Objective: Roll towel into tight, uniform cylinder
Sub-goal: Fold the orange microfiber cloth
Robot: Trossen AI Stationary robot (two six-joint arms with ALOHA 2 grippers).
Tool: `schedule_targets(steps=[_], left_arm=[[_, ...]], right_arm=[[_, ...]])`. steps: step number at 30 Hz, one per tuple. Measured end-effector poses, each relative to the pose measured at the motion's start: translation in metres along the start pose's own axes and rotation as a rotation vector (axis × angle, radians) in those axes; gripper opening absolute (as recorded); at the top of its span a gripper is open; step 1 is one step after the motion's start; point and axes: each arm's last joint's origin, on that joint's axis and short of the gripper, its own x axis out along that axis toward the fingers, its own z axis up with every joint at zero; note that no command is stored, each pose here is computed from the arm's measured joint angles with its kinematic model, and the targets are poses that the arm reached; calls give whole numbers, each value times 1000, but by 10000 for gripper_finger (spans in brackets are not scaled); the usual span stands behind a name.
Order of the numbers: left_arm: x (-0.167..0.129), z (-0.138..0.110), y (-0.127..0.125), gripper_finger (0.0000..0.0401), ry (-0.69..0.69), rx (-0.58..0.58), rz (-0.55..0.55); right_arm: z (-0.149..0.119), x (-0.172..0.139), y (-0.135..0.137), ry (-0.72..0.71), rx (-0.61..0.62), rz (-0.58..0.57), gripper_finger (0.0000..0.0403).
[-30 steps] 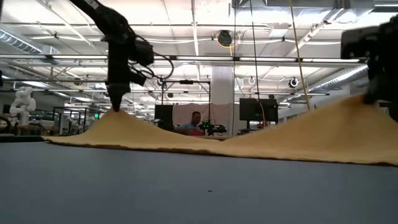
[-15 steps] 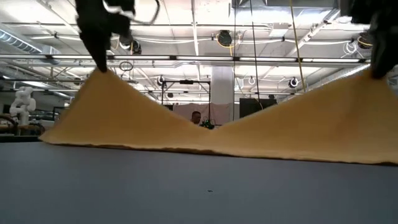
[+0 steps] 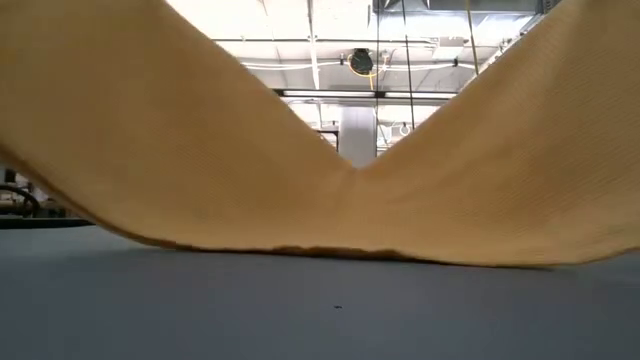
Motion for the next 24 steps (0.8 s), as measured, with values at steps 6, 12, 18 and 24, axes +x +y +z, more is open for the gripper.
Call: schedule_targets(steps=[6, 12, 18, 24], left_arm=[[-1, -6, 6, 2, 35, -2, 176], [29, -20, 17, 4, 242, 3, 340], [64, -44, 32, 6, 420, 8, 437], [88, -61, 50, 7, 508, 31, 602]], right_arm=[[1, 5, -28, 7, -28, -28, 0], [-3, 29, -52, 85, -30, -126, 0], [-18, 63, -61, 244, -50, -184, 0], [-37, 94, -66, 389, -70, -253, 0]])
